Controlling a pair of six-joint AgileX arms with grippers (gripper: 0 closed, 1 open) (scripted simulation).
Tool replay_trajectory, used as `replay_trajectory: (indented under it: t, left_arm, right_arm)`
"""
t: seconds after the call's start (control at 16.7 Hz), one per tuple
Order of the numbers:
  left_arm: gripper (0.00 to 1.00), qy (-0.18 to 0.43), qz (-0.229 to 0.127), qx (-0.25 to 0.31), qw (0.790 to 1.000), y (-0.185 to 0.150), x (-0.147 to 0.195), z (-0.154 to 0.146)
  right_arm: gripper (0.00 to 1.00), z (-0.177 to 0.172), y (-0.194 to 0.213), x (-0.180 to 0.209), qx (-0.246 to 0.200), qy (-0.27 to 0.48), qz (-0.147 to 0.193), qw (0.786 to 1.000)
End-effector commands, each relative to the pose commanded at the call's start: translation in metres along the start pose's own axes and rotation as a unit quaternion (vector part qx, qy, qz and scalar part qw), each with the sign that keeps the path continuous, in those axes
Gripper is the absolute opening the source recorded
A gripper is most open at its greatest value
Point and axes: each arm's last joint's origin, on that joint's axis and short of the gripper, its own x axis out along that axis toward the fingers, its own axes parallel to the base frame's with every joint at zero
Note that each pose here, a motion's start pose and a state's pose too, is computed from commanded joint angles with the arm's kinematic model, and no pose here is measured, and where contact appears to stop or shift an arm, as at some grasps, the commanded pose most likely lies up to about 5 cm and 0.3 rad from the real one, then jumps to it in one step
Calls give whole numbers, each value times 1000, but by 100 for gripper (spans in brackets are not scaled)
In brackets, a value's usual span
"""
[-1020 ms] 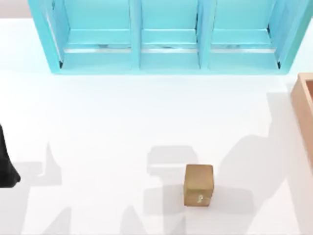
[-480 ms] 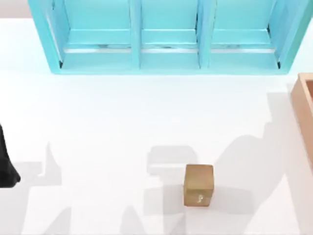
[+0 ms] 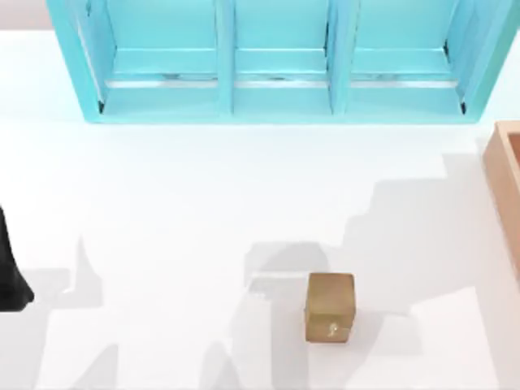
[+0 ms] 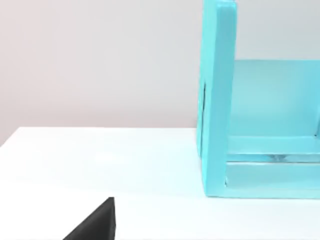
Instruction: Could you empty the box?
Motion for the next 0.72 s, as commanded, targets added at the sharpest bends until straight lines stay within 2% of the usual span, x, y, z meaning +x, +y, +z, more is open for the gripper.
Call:
replay_trajectory:
  t: [0.24, 0.6, 0.72]
  left_arm:
    - [100, 0, 0, 0, 1000, 0, 0, 0]
    - [100, 0, 0, 0, 1000, 0, 0, 0]
    - [100, 0, 0, 0, 1000, 0, 0, 0]
  right_arm:
    - [0, 2, 14, 1, -14, 49, -11, 999]
    - [0, 3, 15, 2, -14, 52, -13, 998]
    - [0, 10, 26, 4, -18, 51, -13, 998]
